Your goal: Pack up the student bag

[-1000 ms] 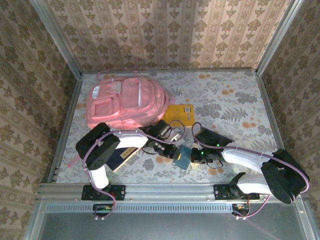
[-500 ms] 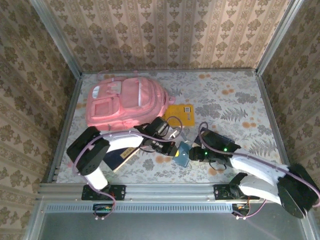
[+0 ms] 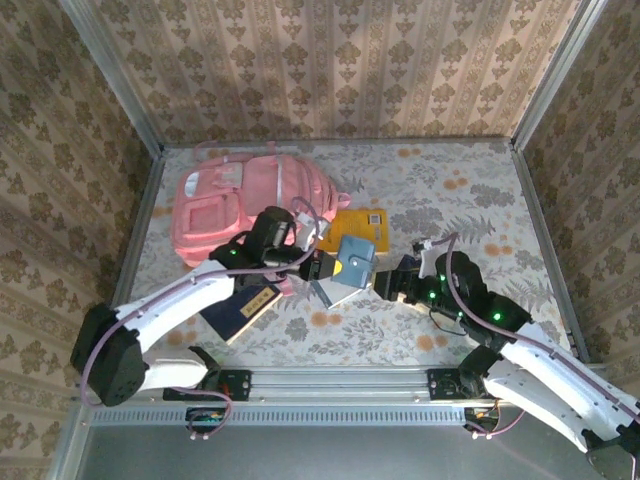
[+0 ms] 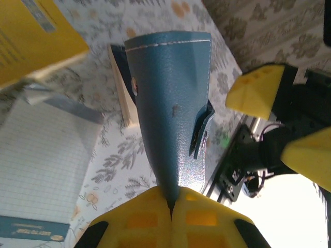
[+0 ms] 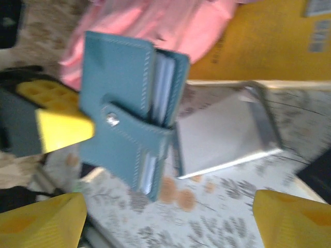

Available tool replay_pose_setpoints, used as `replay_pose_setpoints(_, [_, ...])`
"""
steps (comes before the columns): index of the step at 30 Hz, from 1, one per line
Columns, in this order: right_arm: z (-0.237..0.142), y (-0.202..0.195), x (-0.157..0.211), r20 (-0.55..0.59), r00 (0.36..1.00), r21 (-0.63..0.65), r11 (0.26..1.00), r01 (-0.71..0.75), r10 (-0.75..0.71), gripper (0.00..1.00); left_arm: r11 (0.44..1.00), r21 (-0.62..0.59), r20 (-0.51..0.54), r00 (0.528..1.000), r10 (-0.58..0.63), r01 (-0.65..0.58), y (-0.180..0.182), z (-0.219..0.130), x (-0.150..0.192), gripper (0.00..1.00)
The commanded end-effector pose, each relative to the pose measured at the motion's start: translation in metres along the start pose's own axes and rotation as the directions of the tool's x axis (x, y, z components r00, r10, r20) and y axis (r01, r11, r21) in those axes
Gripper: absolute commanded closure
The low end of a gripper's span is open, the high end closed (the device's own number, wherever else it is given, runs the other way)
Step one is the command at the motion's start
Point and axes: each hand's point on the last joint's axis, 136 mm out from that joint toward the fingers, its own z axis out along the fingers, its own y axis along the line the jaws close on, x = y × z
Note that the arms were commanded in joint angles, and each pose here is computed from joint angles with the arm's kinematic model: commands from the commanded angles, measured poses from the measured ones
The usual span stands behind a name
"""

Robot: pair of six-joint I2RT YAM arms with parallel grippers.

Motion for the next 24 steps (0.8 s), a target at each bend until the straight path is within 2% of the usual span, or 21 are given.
replay_pose_setpoints(1, [0.006,0.043,-0.009,-0.037,0.999,-0.247,0.969,-0.016,0.007,0.09,0.999,0.030,0.062,0.998,-0.019,0.017,-0.003,-0.012,-0.007,0.99])
replay_pose_setpoints(4, [0.017,0.051,-0.014,-0.069,0.996,-0.342,0.936,-0.081,0.061,0.00,0.995,0.099,0.083,0.996,-0.021,0.012,-0.014,-0.018,-0.009,0.99])
replay_pose_setpoints(9, [0.024,0.054,-0.028,-0.028,0.997,-0.363,0.929,-0.080,0.075,0.02,0.990,0.143,0.089,0.996,-0.021,0.009,-0.021,-0.021,-0.007,0.99])
replay_pose_setpoints(16, [0.040,0.057,-0.028,-0.087,0.989,-0.400,0.905,-0.144,0.119,0.24,0.988,0.155,0.106,0.994,-0.028,0.011,-0.023,-0.025,-0.006,0.99])
replay_pose_setpoints(20, [0.042,0.057,-0.032,-0.071,0.988,-0.405,0.902,-0.152,0.135,0.29,0.986,0.165,0.114,0.993,-0.029,0.010,-0.025,-0.026,-0.007,0.99])
replay_pose_setpoints(24, [0.044,0.058,-0.036,-0.053,0.986,-0.417,0.894,-0.167,0.160,0.47,0.986,0.165,0.113,0.993,-0.034,0.015,-0.024,-0.026,-0.007,0.98])
